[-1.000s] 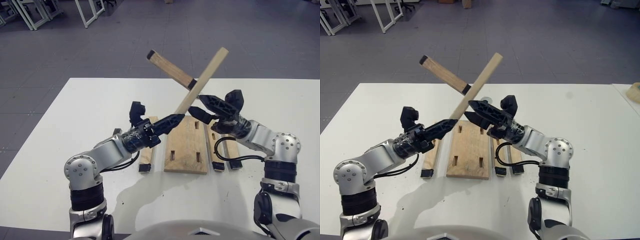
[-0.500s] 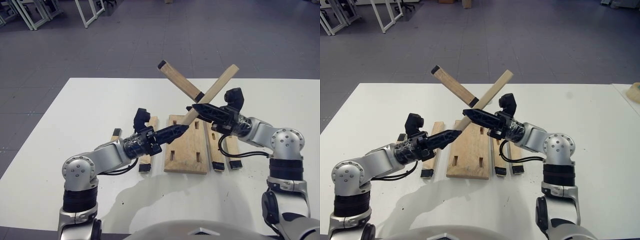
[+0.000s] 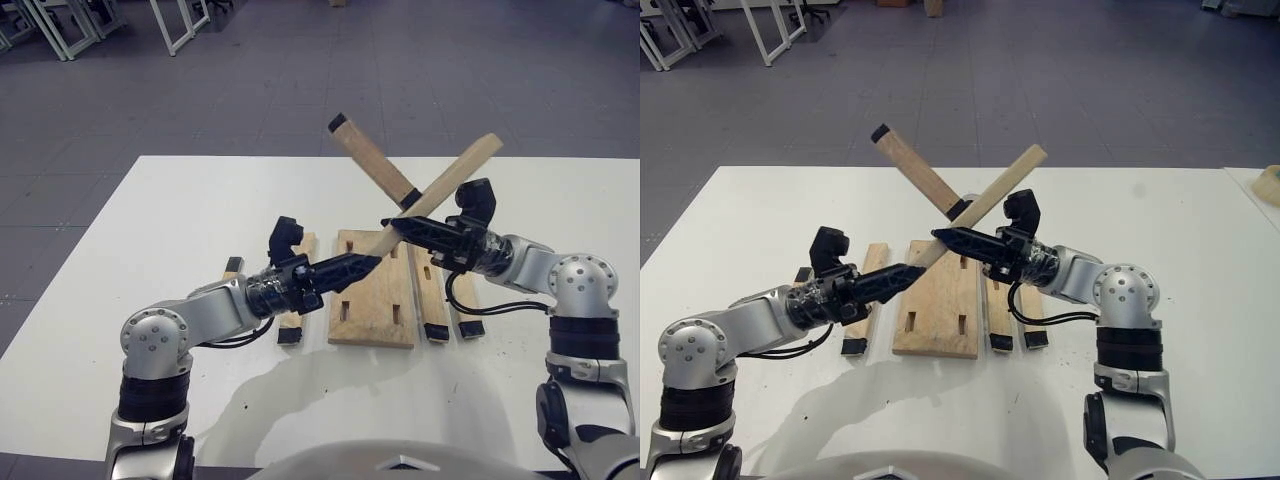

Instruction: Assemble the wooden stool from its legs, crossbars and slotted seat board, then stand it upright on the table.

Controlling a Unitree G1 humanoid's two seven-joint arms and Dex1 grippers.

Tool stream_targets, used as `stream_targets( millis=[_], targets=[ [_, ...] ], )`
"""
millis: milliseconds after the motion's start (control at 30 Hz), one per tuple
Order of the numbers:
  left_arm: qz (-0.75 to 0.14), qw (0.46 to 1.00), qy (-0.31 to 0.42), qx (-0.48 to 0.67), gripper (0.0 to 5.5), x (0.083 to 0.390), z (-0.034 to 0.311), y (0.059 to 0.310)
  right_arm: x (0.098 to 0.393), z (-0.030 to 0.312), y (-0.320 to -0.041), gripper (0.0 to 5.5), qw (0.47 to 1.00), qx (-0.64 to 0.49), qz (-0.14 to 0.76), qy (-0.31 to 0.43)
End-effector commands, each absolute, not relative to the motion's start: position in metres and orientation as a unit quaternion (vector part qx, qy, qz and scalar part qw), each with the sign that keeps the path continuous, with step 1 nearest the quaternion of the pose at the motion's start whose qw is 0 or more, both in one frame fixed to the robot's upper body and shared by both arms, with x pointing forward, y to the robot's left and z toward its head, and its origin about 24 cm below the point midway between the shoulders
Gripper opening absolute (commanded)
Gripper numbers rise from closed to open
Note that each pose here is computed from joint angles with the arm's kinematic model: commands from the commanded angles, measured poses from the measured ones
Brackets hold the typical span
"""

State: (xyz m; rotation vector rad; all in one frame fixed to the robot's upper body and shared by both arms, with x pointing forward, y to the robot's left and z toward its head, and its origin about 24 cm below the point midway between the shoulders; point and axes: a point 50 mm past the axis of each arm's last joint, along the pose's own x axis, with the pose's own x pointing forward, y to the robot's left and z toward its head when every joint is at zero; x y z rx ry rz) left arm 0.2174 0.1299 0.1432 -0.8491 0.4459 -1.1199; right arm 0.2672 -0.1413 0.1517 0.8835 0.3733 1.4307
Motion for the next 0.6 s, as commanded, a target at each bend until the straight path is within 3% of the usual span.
stream_targets(
  millis=[33, 133, 233, 300, 367, 467, 600],
  targets=[
    [-0.49, 0.769, 0.174, -0.372, 3.06, 0.225, 0.151, 0.143, 0.27, 0.166, -0.143, 2.03, 0.641, 0.386, 0.649, 0.141],
    [-0.485, 0.777, 0.147, -0.372, 3.54, 0.228, 0.158, 0.152, 0.27, 0.163, -0.145, 2.03, 0.648, 0.385, 0.642, 0.144],
    [-0.43, 0.835, 0.095, -0.33, 3.61, 0.24, 0.165, 0.175, 0.271, 0.159, -0.155, 2.03, 0.673, 0.372, 0.622, 0.147],
    [-0.37, 0.901, 0.09, -0.208, 3.61, 0.248, 0.156, 0.183, 0.271, 0.156, -0.166, 2.03, 0.696, 0.359, 0.604, 0.147],
    [-0.355, 0.927, 0.109, -0.051, 3.61, 0.248, 0.137, 0.178, 0.27, 0.154, -0.176, 2.03, 0.719, 0.342, 0.588, 0.144],
    [-0.383, 0.91, 0.116, 0.108, 3.61, 0.241, 0.112, 0.162, 0.268, 0.148, -0.191, 2.03, 0.759, 0.316, 0.553, 0.133],
    [-0.44, 0.866, 0.125, 0.202, 3.61, 0.224, 0.088, 0.133, 0.269, 0.131, -0.202, 2.03, 0.805, 0.279, 0.502, 0.151]
  ],
)
